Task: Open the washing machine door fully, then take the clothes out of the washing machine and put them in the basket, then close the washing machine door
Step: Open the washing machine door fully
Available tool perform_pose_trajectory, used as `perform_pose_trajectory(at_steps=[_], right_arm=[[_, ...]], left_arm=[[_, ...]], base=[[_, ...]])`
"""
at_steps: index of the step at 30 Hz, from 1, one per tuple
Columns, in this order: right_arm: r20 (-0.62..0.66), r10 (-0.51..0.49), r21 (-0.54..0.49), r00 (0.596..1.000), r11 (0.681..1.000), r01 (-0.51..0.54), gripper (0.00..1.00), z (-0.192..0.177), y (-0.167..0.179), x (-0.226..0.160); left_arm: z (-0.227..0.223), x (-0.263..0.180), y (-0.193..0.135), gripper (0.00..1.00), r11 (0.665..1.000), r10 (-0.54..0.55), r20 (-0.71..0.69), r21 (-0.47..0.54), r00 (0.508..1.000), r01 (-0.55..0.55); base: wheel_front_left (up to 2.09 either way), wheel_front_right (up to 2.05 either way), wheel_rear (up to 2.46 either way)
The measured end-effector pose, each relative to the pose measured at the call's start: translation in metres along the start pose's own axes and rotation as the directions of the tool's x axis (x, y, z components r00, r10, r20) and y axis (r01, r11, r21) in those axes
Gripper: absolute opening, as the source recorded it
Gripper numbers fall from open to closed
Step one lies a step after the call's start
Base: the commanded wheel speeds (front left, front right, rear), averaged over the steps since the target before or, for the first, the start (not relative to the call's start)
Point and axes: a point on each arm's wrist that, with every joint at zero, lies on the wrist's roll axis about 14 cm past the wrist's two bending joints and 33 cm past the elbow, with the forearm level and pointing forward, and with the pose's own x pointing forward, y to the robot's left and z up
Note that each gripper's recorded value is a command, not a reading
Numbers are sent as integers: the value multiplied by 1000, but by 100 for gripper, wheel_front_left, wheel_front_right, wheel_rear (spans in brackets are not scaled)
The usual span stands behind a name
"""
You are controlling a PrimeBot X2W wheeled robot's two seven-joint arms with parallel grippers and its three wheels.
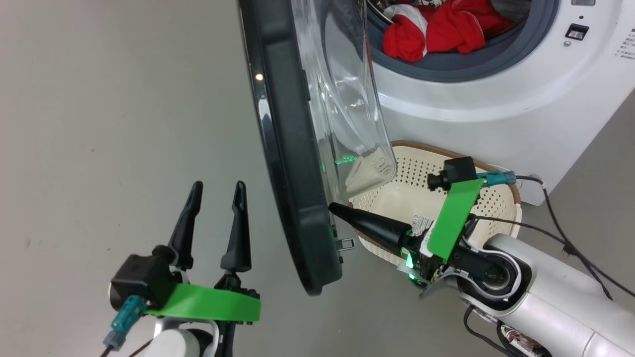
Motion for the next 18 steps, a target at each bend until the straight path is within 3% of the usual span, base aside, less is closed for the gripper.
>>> perform_pose_trajectory(at_steps=[1,2,3,4,7,11,18], right_arm=[[12,-14,-26,1000,1000,14,0,1,-3,0],[25,-29,-56,999,998,30,34,3,-6,-1],[37,-45,-94,998,994,49,61,6,-10,-2],[54,-56,-130,997,990,63,100,8,-12,-3],[102,-72,-208,992,974,92,100,15,-16,-6],[200,-68,-355,977,925,137,100,29,-17,-13],[332,-48,-591,942,768,247,100,53,-22,-27]], left_arm=[[0,0,0,100,1000,0,0,0,1000,0],[0,0,0,100,1000,0,1,-1,1000,0],[1,0,0,100,1000,1,1,-2,1000,-1],[1,0,0,100,1000,0,1,-3,1000,0],[0,-1,-1,100,1000,2,1,-5,1000,-2],[1,-1,-1,100,1000,3,4,-7,1000,-3],[1,-5,-2,100,1000,-1,3,-17,1000,1]], base=[[0,0,0],[0,0,0],[0,0,0],[0,0,0],[0,0,0],[0,0,0],[0,0,0]])
